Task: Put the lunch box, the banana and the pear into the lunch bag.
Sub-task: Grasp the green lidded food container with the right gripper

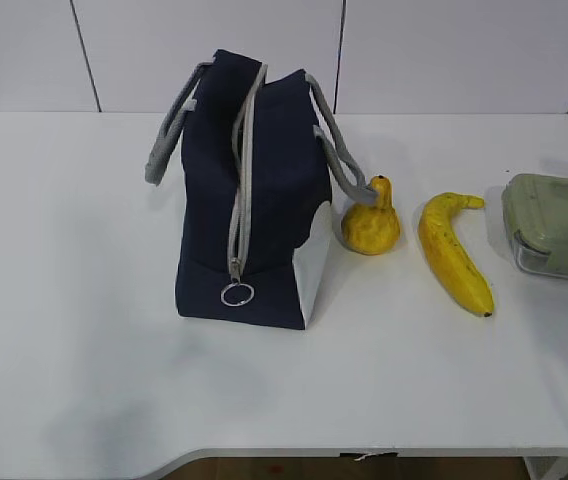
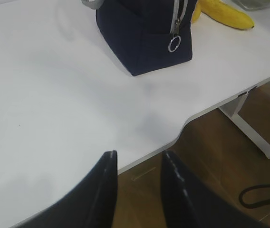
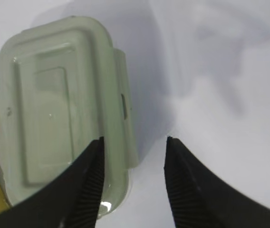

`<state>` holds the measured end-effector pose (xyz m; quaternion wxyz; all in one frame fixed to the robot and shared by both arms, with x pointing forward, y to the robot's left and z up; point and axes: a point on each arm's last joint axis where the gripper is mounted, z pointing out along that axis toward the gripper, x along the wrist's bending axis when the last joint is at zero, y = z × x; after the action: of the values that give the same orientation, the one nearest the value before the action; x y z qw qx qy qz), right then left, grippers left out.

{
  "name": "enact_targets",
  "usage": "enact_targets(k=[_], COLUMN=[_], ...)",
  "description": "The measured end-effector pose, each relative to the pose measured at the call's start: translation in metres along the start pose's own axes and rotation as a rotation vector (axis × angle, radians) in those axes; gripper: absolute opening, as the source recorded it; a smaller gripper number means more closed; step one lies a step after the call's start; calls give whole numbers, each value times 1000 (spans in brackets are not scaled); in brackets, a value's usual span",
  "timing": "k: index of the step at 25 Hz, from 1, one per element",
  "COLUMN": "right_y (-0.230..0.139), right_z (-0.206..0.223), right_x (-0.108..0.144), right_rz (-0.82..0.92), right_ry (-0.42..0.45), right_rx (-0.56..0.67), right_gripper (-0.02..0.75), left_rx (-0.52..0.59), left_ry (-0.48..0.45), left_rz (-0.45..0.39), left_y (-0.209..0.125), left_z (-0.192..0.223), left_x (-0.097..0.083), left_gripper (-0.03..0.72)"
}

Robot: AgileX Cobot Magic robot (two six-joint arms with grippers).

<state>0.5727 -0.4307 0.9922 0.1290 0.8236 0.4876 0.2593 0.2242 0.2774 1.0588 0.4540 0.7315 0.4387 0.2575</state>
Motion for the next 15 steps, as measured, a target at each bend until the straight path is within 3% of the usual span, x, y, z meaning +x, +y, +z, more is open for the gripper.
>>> enact_targets(k=[7,15], right_y=[2,17], right_z=[7,17], right_x=[-17,-9], right_rz=[-55,-217], right_ry=[81,212], right_rx=[29,50], right_gripper=[343,358], left_rx=[0,0], left_ry=[0,0], left_rz=[0,0], left_y=[0,0], left_z=[0,0], left_x=[0,0], left_gripper=[241,241])
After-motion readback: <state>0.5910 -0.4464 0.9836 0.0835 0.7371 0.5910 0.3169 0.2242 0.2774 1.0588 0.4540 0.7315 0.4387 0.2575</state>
